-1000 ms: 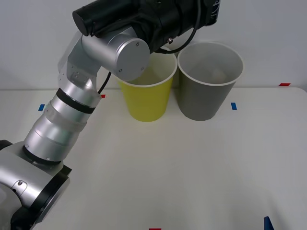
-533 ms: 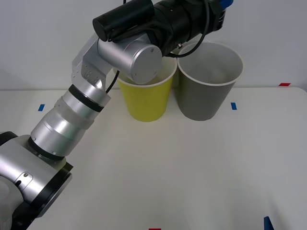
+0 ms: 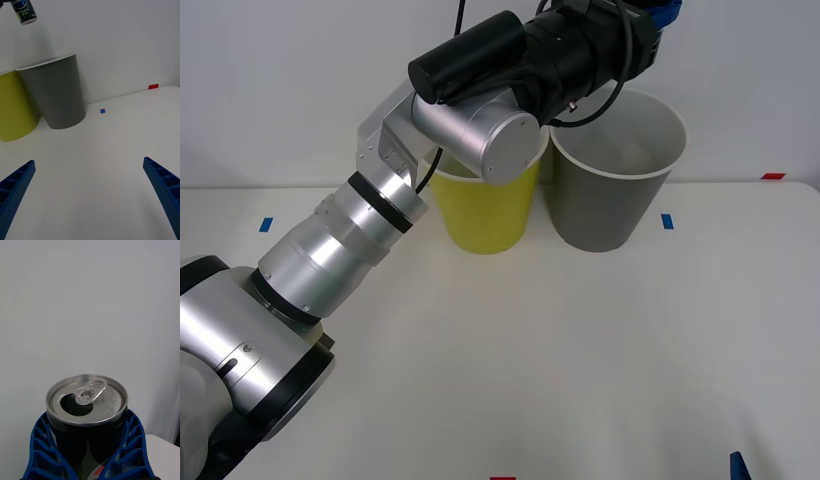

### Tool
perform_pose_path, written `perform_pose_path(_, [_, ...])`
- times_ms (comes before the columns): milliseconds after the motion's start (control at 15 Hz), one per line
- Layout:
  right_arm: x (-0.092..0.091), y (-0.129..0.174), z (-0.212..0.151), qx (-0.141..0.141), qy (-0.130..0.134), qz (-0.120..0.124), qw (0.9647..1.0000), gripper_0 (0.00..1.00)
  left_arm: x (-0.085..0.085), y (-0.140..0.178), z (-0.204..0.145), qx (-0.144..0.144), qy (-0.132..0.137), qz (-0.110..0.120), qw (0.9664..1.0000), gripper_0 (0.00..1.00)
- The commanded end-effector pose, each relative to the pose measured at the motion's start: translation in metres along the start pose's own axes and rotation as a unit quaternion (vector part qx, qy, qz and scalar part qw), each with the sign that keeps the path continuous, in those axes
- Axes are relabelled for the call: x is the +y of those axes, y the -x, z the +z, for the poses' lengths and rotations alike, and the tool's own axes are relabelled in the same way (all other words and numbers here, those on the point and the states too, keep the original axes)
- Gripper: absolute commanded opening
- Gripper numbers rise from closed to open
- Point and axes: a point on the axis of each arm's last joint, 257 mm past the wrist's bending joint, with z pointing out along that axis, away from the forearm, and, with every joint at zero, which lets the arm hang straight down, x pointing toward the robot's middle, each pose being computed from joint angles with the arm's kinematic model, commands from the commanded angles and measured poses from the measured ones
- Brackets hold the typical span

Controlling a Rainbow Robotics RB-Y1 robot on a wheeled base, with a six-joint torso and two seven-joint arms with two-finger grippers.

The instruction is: Put cans in the gray bin and PET bottles in the light green bin.

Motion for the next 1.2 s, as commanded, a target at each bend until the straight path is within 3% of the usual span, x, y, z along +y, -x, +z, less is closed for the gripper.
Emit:
perform_pose_path(67, [0.000, 0.000, 0.000, 0.000, 0.000, 0.000, 1.0000, 1.00, -0.003, -0.012, 0.001, 0.011, -0.002, 0.000, 0.9999, 0.00])
perform_pose_path(200, [0.000, 0.000, 0.000, 0.000, 0.000, 0.000, 1.0000, 1.00, -0.003, -0.013, 0.001, 0.013, -0.002, 0.001, 0.9999, 0.00])
perform_pose_path(267, [0.000, 0.000, 0.000, 0.000, 0.000, 0.000, 1.0000, 1.00, -0.002, -0.011, 0.001, 0.009, -0.002, 0.001, 1.0000, 0.66])
perform_pose_path(333, [0.000, 0.000, 0.000, 0.000, 0.000, 0.000, 1.0000, 1.00, -0.002, -0.011, 0.001, 0.009, -0.002, 0.000, 1.0000, 1.00])
perform_pose_path(800, [0.000, 0.000, 0.000, 0.000, 0.000, 0.000, 1.0000, 1.00, 0.006, 0.001, -0.001, -0.009, 0.003, -0.025, 0.9996, 1.00])
perform_pose_path(1200, [0.000, 0.000, 0.000, 0.000, 0.000, 0.000, 1.0000, 1.00, 0.009, 0.003, -0.002, -0.013, 0.005, -0.028, 0.9995, 1.00])
